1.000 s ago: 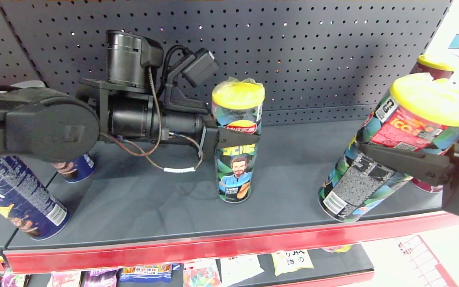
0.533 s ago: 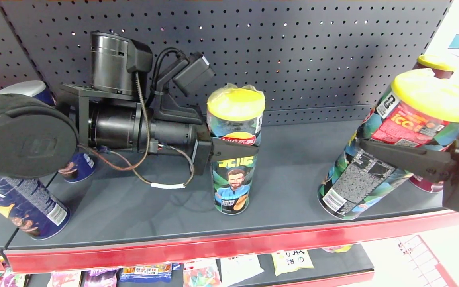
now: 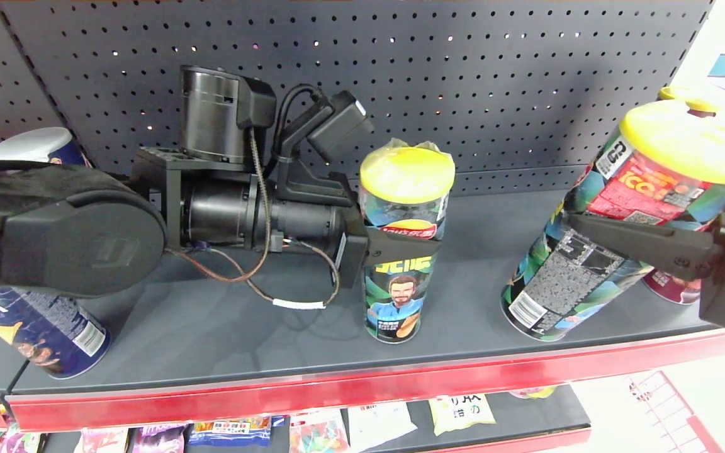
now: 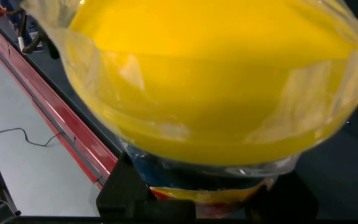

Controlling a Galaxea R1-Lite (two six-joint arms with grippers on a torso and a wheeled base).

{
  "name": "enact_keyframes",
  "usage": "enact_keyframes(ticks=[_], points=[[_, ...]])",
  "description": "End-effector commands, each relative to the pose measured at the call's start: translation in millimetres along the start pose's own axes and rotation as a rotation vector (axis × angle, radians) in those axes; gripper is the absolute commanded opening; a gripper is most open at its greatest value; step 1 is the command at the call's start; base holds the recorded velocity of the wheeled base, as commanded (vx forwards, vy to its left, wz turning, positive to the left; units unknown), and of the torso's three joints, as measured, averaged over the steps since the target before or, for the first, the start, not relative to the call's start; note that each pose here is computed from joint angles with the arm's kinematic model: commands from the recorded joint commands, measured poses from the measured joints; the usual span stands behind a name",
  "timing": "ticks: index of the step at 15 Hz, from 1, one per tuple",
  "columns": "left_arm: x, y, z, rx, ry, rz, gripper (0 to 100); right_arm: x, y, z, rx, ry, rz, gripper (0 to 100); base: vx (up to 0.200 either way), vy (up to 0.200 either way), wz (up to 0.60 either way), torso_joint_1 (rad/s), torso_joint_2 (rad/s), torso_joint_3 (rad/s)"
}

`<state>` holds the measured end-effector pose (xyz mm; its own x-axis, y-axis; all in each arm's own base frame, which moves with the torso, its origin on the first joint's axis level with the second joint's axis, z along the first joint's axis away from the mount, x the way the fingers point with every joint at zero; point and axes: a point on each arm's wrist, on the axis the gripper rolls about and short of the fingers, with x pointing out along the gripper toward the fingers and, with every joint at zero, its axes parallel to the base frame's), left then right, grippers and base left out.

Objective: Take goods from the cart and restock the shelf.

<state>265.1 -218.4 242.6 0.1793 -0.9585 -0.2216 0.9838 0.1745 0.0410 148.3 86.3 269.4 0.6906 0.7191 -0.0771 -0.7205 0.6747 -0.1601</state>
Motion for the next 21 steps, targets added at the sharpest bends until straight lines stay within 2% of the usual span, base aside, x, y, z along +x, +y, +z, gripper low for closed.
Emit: enact_keyframes(ticks=[1, 6, 8, 11, 13, 16, 17, 19, 21], points=[[2, -0.5, -2.1, -0.006, 0.006, -0.005, 0, 0, 0, 0, 0.0, 0.001, 0.001, 0, 0.0, 0.0, 0.0, 0.0, 0.0, 0.0], [-3, -10.8, -10.9, -0.028, 0.03, -0.026, 0, 2, 0, -2, 0.003, 0.008, 0.002, 0, 0.0, 0.0, 0.0, 0.0, 0.0, 0.0], [-7, -13.2, -9.7, -0.028, 0.028, -0.024, 0, 3, 0, -2, 0.002, 0.008, 0.004, 0, 0.0, 0.0, 0.0, 0.0, 0.0, 0.0], [-14, -17.6, -2.2, -0.071, 0.008, -0.017, 0, 3, 0, -2, 0.003, 0.01, 0.004, 0, 0.0, 0.0, 0.0, 0.0, 0.0, 0.0], [-14, -18.4, -5.2, -0.077, 0.016, -0.02, 0, 4, -1, -2, 0.004, 0.013, 0.005, 0, 0.0, 0.0, 0.0, 0.0, 0.0, 0.0], [-13, -17.7, -6.8, -0.076, 0.015, -0.02, 0, 4, -1, -2, 0.004, 0.013, 0.005, 0, 0.0, 0.0, 0.0, 0.0, 0.0, 0.0], [-11, -16.3, -6.5, -0.062, -0.001, -0.017, 0, 4, -1, -2, 0.003, 0.01, 0.004, 0, 0.0, 0.0, 0.0, 0.0, 0.0, 0.0], [-7, -13.1, -8.1, -0.053, -0.011, -0.015, 0, 4, -1, -2, 0.003, 0.011, 0.004, 0, 0.0, 0.0, 0.0, 0.0, 0.0, 0.0], [-4, -12.1, -10.4, -0.056, -0.007, -0.017, 0, 4, -1, -2, 0.003, 0.01, 0.004, 0, 0.0, 0.0, 0.0, 0.0, 0.0, 0.0]])
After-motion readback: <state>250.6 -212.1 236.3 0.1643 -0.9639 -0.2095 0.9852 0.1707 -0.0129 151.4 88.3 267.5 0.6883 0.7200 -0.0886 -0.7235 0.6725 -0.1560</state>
